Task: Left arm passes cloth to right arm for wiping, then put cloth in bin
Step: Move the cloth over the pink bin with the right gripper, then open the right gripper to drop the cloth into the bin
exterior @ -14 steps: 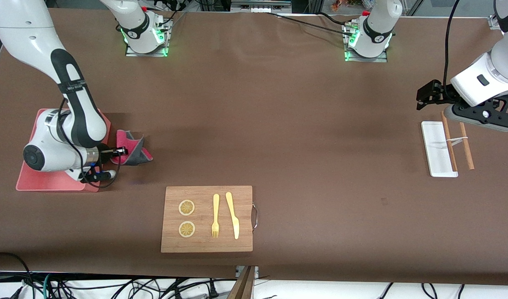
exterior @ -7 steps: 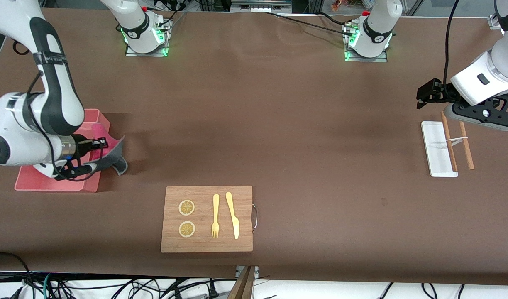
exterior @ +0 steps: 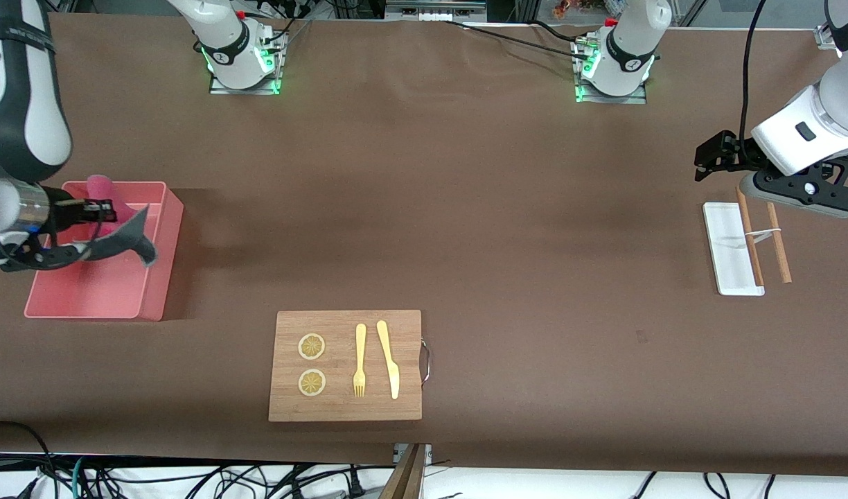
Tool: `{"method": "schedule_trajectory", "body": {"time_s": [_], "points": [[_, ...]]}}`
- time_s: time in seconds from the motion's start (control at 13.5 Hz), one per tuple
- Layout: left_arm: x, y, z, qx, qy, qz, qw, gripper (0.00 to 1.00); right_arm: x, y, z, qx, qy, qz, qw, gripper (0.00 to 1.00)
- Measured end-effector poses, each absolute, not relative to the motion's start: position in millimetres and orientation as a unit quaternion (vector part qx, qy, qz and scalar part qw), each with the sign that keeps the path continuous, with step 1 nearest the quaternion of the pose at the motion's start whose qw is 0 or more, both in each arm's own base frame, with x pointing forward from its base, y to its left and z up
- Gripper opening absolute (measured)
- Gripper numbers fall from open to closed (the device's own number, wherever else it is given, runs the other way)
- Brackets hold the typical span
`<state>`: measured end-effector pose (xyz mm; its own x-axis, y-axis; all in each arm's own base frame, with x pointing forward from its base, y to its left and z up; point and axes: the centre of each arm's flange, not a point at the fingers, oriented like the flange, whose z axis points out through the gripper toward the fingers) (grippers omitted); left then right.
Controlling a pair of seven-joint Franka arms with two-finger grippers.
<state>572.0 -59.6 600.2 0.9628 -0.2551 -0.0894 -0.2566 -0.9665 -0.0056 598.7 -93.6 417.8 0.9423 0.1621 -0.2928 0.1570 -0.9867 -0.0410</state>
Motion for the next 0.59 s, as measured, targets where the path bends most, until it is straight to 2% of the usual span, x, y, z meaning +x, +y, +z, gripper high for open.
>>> {"method": "schedule_trajectory", "body": {"time_s": [0.22, 0.3, 0.59], "points": [[571.9, -60.1, 600.1, -0.991, 0.130, 0.044, 0.009, 1.00, 584.7, -124.7, 404.1, -0.984, -0.078, 0.163, -0.002, 0.03], [571.8, -60.1, 600.1, -0.991, 0.130, 0.045, 0.009, 1.00, 582.2, -128.9, 393.1, -0.984, -0.077, 0.163, -0.003, 0.06], [571.6, -60.1, 600.1, -0.990, 0.130, 0.046, 0.009, 1.00, 578.1, -133.6, 368.9, -0.985, -0.075, 0.156, -0.005, 0.47]]}}
